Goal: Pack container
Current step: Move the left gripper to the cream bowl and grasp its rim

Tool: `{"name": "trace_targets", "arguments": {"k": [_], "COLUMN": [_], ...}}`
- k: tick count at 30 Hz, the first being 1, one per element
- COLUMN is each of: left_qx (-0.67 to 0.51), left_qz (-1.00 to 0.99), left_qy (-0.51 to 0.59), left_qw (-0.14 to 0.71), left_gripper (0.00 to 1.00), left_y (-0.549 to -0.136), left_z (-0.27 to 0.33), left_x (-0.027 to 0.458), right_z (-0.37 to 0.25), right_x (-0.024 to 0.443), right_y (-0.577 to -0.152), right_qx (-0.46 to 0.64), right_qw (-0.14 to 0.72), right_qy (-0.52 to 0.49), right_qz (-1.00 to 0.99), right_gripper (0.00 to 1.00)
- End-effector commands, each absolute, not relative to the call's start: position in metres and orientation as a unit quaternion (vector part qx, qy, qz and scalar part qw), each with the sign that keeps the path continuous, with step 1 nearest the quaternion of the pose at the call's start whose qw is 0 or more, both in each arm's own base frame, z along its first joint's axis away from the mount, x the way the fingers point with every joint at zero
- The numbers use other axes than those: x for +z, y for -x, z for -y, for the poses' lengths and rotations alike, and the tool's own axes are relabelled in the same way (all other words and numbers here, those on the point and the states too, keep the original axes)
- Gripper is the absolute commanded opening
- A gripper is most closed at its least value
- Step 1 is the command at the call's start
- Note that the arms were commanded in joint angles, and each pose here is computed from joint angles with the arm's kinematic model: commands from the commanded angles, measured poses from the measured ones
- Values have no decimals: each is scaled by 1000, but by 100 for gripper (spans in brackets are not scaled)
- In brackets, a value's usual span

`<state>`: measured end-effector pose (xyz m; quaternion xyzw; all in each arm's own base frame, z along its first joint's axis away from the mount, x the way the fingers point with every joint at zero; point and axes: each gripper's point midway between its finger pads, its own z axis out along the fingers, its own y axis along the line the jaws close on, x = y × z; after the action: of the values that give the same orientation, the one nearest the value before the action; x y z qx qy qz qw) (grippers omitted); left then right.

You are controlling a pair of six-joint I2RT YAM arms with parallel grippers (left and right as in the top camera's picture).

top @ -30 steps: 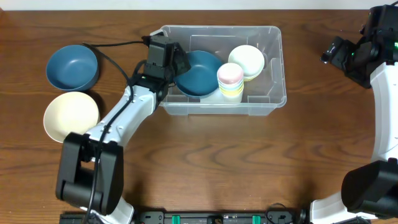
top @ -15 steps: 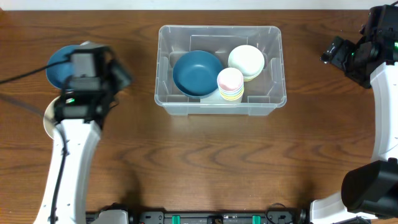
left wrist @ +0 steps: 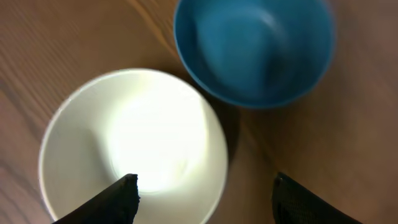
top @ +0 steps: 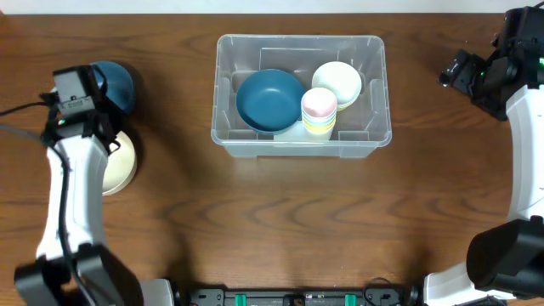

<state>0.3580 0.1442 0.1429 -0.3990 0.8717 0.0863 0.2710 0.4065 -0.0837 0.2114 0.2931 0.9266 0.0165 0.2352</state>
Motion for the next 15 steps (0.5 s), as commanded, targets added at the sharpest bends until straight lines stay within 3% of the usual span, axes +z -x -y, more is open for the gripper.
{"name": "trace_targets", "arguments": {"k": [1, 6, 9, 13, 15], "left_qx": [112, 119, 122, 123, 124], "left_qz": [-897, -913, -919, -922, -922], "left_qy": [362, 352, 350, 349, 349], "left_qw": [228, 165, 136, 116, 114], "left_gripper": [69, 67, 60, 58, 46], "left_y": [-360, -357, -353, -350, -350], "left_z": [-149, -148, -147, -146, -146], "left_x": [112, 66, 44, 29, 28], "right_z": [87, 87, 87, 87, 87], "right_x": [213, 213, 213, 213, 213], "right_y": [-408, -408, -408, -408, -408], "right_qx": [14, 14, 14, 14, 14], "right_qw": [238, 238, 238, 238, 238], "right_qy": [-300, -300, -300, -300, -300], "right_qz": [-924, -924, -924, -924, -924], "right_gripper": [99, 99, 99, 99, 99]}}
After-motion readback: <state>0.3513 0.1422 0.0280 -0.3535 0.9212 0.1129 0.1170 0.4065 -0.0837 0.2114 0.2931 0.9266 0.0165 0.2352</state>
